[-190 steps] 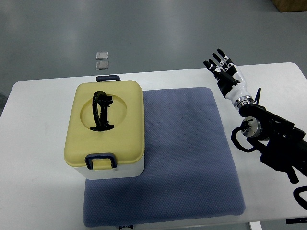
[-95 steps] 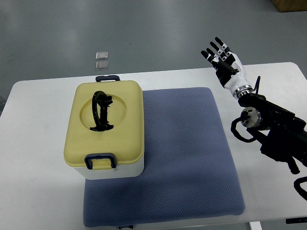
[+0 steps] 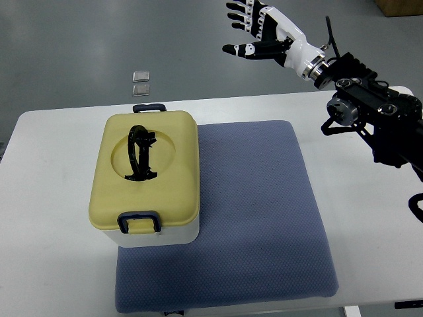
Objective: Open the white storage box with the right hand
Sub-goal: 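Swing the right hand over the yellow lid toward its black handle, then lower the right hand and close its fingers around the black lid handle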
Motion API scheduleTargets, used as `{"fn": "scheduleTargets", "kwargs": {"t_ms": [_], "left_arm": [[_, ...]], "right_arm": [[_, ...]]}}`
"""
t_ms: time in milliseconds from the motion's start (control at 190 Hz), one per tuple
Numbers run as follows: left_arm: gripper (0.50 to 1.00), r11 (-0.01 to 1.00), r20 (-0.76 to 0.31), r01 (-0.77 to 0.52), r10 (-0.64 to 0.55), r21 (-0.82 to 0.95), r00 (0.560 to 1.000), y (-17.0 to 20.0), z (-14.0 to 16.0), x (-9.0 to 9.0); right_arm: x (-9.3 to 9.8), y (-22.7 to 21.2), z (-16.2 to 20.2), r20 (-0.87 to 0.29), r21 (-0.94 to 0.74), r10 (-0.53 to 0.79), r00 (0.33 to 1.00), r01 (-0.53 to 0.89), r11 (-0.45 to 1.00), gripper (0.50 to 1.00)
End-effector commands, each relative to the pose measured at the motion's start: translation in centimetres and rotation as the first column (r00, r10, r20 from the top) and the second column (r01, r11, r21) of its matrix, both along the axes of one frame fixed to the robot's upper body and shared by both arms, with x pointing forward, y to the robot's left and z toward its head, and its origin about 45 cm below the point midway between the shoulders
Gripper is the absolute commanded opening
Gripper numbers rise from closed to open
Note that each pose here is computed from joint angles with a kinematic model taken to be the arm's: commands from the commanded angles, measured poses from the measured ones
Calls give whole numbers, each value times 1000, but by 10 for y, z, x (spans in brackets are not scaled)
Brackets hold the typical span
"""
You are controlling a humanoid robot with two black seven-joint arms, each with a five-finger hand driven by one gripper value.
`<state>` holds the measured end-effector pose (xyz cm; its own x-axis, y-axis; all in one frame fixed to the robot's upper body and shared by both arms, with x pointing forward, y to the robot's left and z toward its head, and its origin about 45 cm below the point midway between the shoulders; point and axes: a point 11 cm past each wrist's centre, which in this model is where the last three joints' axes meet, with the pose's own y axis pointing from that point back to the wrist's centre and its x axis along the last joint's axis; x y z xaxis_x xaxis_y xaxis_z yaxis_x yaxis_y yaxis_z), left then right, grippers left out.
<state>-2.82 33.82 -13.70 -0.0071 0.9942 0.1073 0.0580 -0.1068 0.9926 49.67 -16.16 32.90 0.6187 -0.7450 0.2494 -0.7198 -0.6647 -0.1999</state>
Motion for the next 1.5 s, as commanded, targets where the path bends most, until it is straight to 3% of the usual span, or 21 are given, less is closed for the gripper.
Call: {"fn": "scheduleTargets", "kwargs": {"t_ms": [0, 284, 494, 630, 861, 1108, 1497], "left_arm": [[1000, 1000, 0, 0, 0, 0, 1000, 0, 0, 0], [1000, 1000, -1, 0, 0, 0, 1000, 0, 0, 0], [1000, 1000, 0, 0, 0, 0, 1000, 0, 0, 0], [1000, 1000, 0, 0, 0, 0, 1000, 0, 0, 0], [1000, 1000, 0, 0, 0, 0, 1000, 0, 0, 0], [1000, 1000, 0, 0, 0, 0, 1000, 0, 0, 0], [1000, 1000, 0, 0, 0, 0, 1000, 0, 0, 0]], "right_arm": [[-8, 26, 31, 85, -119, 146, 986, -135, 984, 928], [-37, 86, 74, 165, -457, 451, 877, -338, 823, 928], [-56, 110, 82, 148, -648, 602, 785, -383, 658, 928], [-76, 136, 65, 113, -776, 712, 693, -386, 499, 928], [-93, 158, 51, 72, -826, 773, 630, -397, 401, 928], [-96, 163, 35, 40, -902, 805, 591, -325, 283, 928], [-107, 185, 40, 71, -926, 842, 535, -278, 254, 913]]}}
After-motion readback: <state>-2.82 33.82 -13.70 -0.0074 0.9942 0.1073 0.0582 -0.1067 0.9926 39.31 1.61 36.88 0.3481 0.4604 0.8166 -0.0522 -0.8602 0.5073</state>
